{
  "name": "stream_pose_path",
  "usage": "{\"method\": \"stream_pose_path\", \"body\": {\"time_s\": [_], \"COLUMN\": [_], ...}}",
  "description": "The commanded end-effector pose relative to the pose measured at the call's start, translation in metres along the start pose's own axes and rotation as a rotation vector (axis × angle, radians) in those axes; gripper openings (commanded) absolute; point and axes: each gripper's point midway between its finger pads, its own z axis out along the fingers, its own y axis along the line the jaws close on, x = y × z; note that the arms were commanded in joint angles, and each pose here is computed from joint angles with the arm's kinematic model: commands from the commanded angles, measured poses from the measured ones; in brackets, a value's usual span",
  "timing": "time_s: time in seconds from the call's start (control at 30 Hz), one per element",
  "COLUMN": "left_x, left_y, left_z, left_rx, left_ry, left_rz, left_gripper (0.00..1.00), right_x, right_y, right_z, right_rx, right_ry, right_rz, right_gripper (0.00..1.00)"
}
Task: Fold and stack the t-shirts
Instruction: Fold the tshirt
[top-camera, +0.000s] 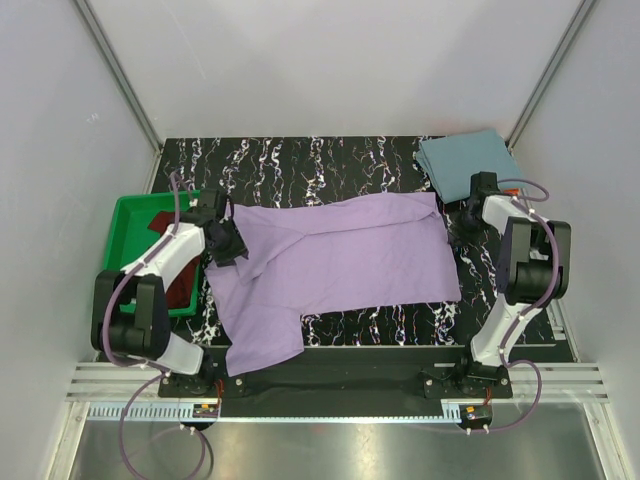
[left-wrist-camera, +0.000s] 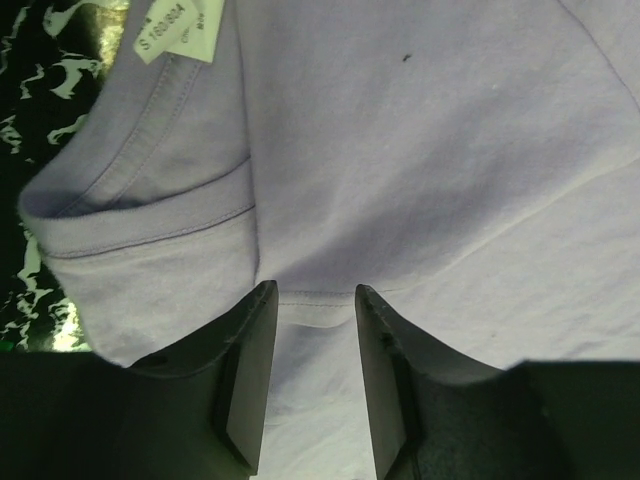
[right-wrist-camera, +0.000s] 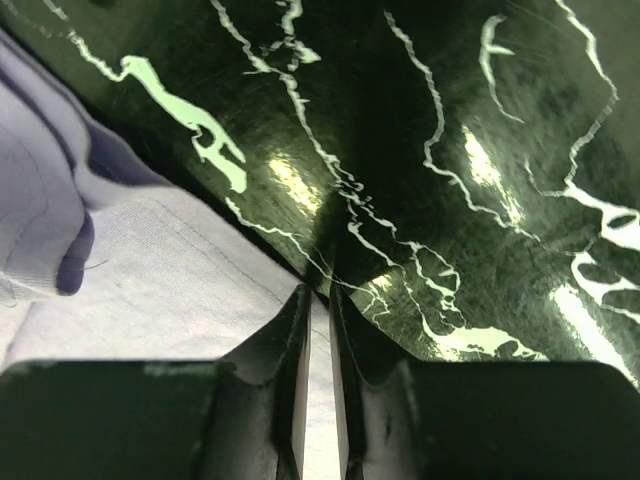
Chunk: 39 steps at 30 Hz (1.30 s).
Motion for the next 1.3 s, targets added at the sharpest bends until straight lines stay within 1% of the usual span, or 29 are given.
{"method": "stream_pose_path", "body": {"time_s": [0.0,0.07,0.2,0.27,0.33,0.37,0.4,0.43,0.47,0.53,0.57,0.63,0.67,0.73,0.77,0.8,0.83,0.9,1.0,1.03,1.07,1.13,1.27], "left_x": [-0.023,-0.027,-0.027,-0.023,-0.024,-0.023,-0.035,-0.044,-0.045,-0.063,-0.070,-0.079,-0.083,-0.082,-0.079,-0.073,-0.070,-0.051,-0.026,-0.022,-0.016,-0.012,-0.013], "left_y": [0.000,0.001,-0.011,-0.020,-0.029,-0.027,-0.031,-0.025,-0.019,-0.018,-0.020,-0.031,-0.040,-0.051,-0.053,-0.057,-0.060,-0.065,-0.069,-0.067,-0.064,-0.063,-0.050], "left_z": [-0.023,-0.032,-0.052,-0.055,-0.060,-0.061,-0.066,-0.068,-0.069,-0.080,-0.084,-0.093,-0.095,-0.093,-0.091,-0.084,-0.082,-0.071,-0.058,-0.055,-0.052,-0.049,-0.043], "left_rx": [0.000,-0.010,0.066,0.121,0.161,0.141,0.134,0.096,0.072,0.079,0.088,0.131,0.169,0.192,0.180,0.173,0.174,0.179,0.167,0.150,0.139,0.137,0.078], "left_ry": [-0.132,-0.161,-0.208,-0.195,-0.181,-0.166,-0.181,-0.195,-0.179,-0.214,-0.236,-0.263,-0.273,-0.254,-0.243,-0.227,-0.222,-0.180,-0.138,-0.135,-0.124,-0.119,-0.140], "left_rz": [-0.008,0.001,0.043,0.054,0.077,0.083,0.097,0.085,0.074,0.044,0.042,0.054,0.064,0.083,0.092,0.113,0.121,0.152,0.187,0.191,0.192,0.184,0.164], "left_gripper": [0.43,0.44,0.45,0.46,0.47,0.47,0.47,0.47,0.47,0.47,0.48,0.49,0.50,0.50,0.50,0.50,0.50,0.50,0.50,0.50,0.50,0.49,0.50], "right_x": [0.008,0.016,0.023,0.027,0.024,0.022,0.017,0.012,0.011,0.006,0.012,0.017,0.028,0.040,0.045,0.054,0.057,0.062,0.060,0.065,0.064,0.070,0.079], "right_y": [-0.024,-0.038,-0.060,-0.073,-0.074,-0.066,-0.057,-0.048,-0.031,-0.011,0.013,0.035,0.049,0.055,0.055,0.051,0.049,0.036,0.010,0.000,-0.012,-0.028,-0.069], "right_z": [0.000,0.002,-0.007,-0.011,-0.023,-0.027,-0.034,-0.038,-0.042,-0.053,-0.058,-0.060,-0.059,-0.047,-0.042,-0.032,-0.028,-0.019,-0.015,-0.016,-0.015,-0.022,-0.048], "right_rx": [0.088,0.137,0.209,0.253,0.245,0.193,0.140,0.092,0.009,-0.079,-0.164,-0.210,-0.227,-0.219,-0.216,-0.195,-0.184,-0.120,0.010,0.051,0.108,0.169,0.307], "right_ry": [-0.007,0.000,-0.024,-0.038,-0.069,-0.071,-0.086,-0.092,-0.083,-0.108,-0.086,-0.072,-0.047,0.014,0.036,0.070,0.082,0.088,0.050,0.059,0.038,0.032,-0.065], "right_rz": [0.117,0.165,0.237,0.266,0.280,0.261,0.240,0.221,0.187,0.142,0.085,0.023,-0.015,-0.009,0.005,0.019,0.038,0.054,0.075,0.089,0.102,0.146,0.240], "right_gripper": [0.19,0.18,0.18,0.17,0.17,0.17,0.17,0.17,0.18,0.18,0.17,0.17,0.16,0.13,0.10,0.09,0.08,0.08,0.08,0.08,0.08,0.08,0.06]}}
